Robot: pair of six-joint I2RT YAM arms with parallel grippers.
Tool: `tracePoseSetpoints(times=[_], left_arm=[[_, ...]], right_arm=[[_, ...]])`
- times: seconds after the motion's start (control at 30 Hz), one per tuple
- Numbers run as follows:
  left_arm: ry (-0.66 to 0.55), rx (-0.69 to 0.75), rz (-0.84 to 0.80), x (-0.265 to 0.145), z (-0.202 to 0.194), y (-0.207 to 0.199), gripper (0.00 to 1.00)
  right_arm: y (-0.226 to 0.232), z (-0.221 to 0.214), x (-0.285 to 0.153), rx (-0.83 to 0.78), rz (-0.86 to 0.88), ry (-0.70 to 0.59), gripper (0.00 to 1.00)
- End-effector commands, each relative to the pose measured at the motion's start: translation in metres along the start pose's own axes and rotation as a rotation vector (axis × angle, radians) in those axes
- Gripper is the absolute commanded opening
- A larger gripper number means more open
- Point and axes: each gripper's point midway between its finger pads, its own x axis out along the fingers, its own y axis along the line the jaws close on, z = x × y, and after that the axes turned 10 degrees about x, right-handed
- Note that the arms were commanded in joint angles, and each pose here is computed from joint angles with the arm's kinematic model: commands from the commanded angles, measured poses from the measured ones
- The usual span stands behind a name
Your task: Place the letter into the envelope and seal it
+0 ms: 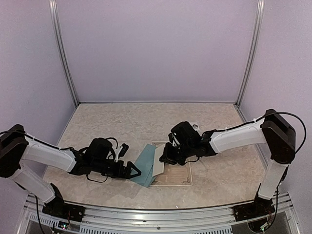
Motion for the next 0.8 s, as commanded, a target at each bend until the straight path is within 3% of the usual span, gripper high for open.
tracePoseSetpoints(times=[0.0, 0.23, 0.5, 0.63, 0.77], left_arm=[[0.083, -0.067, -0.039, -0.003, -0.038, -0.024, 0.98], [-0.034, -0.091, -0.027, -0.029, -0.013, -0.041, 0.99], [-0.201, -0.146, 0.046, -0.06, 0.049, -0.003, 0.99], [-0.218, -0.14, 0.07, -0.06, 0.063, 0.005, 0.98], [-0.193, -0.137, 0.088, -0.048, 0.063, 0.012, 0.92]], right_arm=[[-0.018, -0.007, -0.025, 0.04, -0.046, -0.038, 0.0], [-0.03, -0.01, -0.041, 0.048, -0.078, -0.049, 0.0], [0.037, -0.004, -0.062, -0.084, 0.067, -0.054, 0.0], [0.061, -0.006, -0.063, -0.124, 0.116, -0.048, 0.0], [0.057, -0.006, -0.051, -0.111, 0.108, -0.036, 0.0]])
